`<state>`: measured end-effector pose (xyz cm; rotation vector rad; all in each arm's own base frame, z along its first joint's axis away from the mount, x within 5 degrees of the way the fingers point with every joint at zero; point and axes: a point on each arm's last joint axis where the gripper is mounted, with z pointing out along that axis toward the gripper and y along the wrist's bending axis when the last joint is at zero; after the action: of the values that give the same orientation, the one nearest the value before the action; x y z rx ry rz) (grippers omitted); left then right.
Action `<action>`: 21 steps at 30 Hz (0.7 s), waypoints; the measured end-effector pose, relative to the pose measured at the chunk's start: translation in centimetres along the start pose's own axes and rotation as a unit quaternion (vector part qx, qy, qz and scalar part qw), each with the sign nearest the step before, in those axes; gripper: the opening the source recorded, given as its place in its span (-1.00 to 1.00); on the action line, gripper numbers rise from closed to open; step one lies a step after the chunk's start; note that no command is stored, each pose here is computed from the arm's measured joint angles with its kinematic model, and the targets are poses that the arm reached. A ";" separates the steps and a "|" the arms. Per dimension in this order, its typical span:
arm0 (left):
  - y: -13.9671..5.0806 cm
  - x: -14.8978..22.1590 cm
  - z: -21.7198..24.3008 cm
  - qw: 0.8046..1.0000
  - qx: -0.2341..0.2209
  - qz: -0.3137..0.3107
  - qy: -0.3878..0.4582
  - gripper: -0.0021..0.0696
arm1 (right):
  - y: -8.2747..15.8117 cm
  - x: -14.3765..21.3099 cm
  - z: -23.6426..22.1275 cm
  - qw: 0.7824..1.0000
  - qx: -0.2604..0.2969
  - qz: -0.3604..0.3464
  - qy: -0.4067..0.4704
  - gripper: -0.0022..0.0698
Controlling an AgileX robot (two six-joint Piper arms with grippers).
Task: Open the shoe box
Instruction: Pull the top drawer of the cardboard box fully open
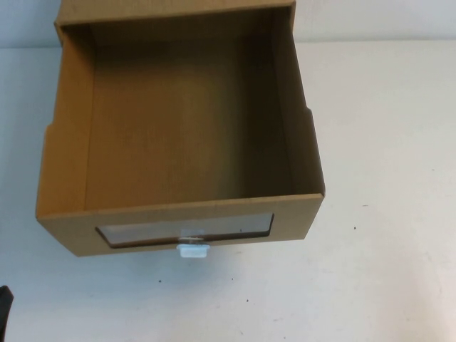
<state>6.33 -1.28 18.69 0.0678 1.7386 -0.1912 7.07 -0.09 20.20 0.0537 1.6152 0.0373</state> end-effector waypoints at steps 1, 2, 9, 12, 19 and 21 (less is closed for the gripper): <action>0.0 0.0 0.0 1.000 0.000 0.000 0.000 -0.96 | 0.0 0.2 -0.3 1.000 -0.003 0.000 -0.007 -0.98; 0.0 0.0 0.0 1.000 0.000 0.000 0.000 -0.96 | 0.1 0.2 -0.5 1.000 -0.007 -0.001 -0.007 -0.98; 0.0 0.0 0.0 1.000 0.000 0.000 0.000 -0.96 | 0.3 0.5 -1.4 1.000 -0.019 -0.011 -0.010 -0.98; 0.0 0.0 0.0 1.000 0.000 0.000 0.000 -0.96 | 0.4 0.7 -1.4 1.000 -0.022 -0.011 -0.001 -0.98; 0.0 0.0 0.0 1.000 0.000 0.000 0.000 -0.96 | 0.4 0.9 -1.4 1.000 -0.024 -0.012 0.011 -0.98; 0.0 0.0 0.0 1.000 0.000 0.000 0.000 -0.96 | 0.4 1.2 -1.4 0.999 -0.026 -0.017 0.027 -0.98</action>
<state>6.33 -1.28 18.69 0.0678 1.7386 -0.1912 5.63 0.41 19.07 -0.0148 1.6677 0.0550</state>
